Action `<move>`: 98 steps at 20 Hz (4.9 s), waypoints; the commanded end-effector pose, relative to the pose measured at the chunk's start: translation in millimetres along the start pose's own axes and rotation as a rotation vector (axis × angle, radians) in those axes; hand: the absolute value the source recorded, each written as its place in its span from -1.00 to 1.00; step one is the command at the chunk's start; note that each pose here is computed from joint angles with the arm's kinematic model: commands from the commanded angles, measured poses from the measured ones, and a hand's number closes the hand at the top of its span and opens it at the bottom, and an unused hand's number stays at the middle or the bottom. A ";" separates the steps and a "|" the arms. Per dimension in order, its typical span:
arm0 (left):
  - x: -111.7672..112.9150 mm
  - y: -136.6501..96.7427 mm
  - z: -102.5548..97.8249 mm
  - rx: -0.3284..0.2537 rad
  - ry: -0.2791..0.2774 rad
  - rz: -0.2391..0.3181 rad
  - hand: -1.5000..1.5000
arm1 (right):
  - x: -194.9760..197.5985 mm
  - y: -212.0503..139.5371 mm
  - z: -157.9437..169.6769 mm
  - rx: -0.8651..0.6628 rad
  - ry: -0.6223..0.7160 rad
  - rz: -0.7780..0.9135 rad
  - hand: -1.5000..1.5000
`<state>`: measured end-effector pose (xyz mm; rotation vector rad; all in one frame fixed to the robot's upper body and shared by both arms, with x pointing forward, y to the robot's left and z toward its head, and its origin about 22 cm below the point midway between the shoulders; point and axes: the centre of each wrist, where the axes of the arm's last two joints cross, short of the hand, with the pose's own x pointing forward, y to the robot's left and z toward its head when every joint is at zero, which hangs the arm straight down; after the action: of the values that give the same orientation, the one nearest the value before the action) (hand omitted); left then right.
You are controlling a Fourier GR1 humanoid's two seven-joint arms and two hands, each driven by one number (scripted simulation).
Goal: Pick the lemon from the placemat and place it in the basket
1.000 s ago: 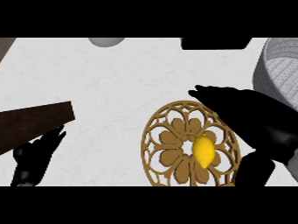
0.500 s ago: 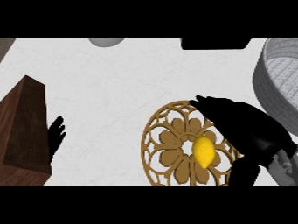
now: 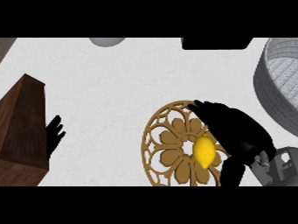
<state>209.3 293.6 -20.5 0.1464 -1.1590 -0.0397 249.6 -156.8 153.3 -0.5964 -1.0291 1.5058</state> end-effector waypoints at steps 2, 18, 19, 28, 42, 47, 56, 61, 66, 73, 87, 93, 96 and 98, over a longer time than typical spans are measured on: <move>-33.7 7.9 6.7 0.014 0.147 0.001 0.00 | -6.8 15.6 -7.0 -0.016 0.006 -0.023 -1.00; -31.1 -3.3 9.4 -0.015 0.144 -0.006 0.00 | -3.8 52.3 -32.7 0.090 0.081 0.049 -1.00; -36.0 -4.5 9.0 -0.001 0.130 0.001 0.00 | -3.8 56.8 -33.4 0.104 0.078 0.063 -1.00; -31.2 -0.7 2.2 0.014 0.134 -0.002 0.00 | 2.8 58.4 -42.0 0.061 0.072 0.044 -1.00; -28.9 -5.3 1.3 0.006 0.140 -0.010 0.00 | -21.3 74.7 -53.1 0.014 -0.015 0.217 1.00; -41.0 -4.2 13.0 0.027 0.157 0.011 0.00 | -65.1 117.8 12.2 -0.029 -0.015 0.154 1.00; -40.4 1.2 15.4 0.018 0.153 0.013 0.00 | -87.0 139.8 63.9 -0.306 -0.024 0.037 1.00; -30.8 11.4 14.8 0.057 0.146 0.039 0.00 | -39.6 90.3 74.8 -0.562 -0.219 -0.583 1.00; -36.7 12.7 15.7 0.038 0.153 0.017 0.00 | -51.1 32.1 124.0 -0.762 -0.247 -0.641 1.00; -39.8 6.2 20.2 0.028 0.165 0.000 0.00 | -74.2 -25.2 163.5 -0.877 -0.108 -0.687 1.00; -33.8 2.0 8.5 0.005 0.131 -0.016 0.00 | -194.4 -148.5 185.0 -0.944 0.094 -0.730 1.00; -25.0 -9.5 -7.2 -0.021 0.138 -0.025 0.00 | -243.9 -142.0 154.3 -0.929 0.141 -0.667 1.00; -27.9 -26.0 -4.9 -0.027 0.133 -0.012 0.00 | -241.5 -139.9 131.1 -0.909 0.129 -0.682 1.00; -24.4 -7.4 -14.8 -0.022 0.147 -0.019 0.00 | -258.8 -134.5 119.2 -0.912 0.109 -0.747 1.00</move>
<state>217.1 292.6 -25.0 0.1494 -1.1378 -0.0411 253.9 -435.3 298.4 -0.8100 -1.6186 0.3193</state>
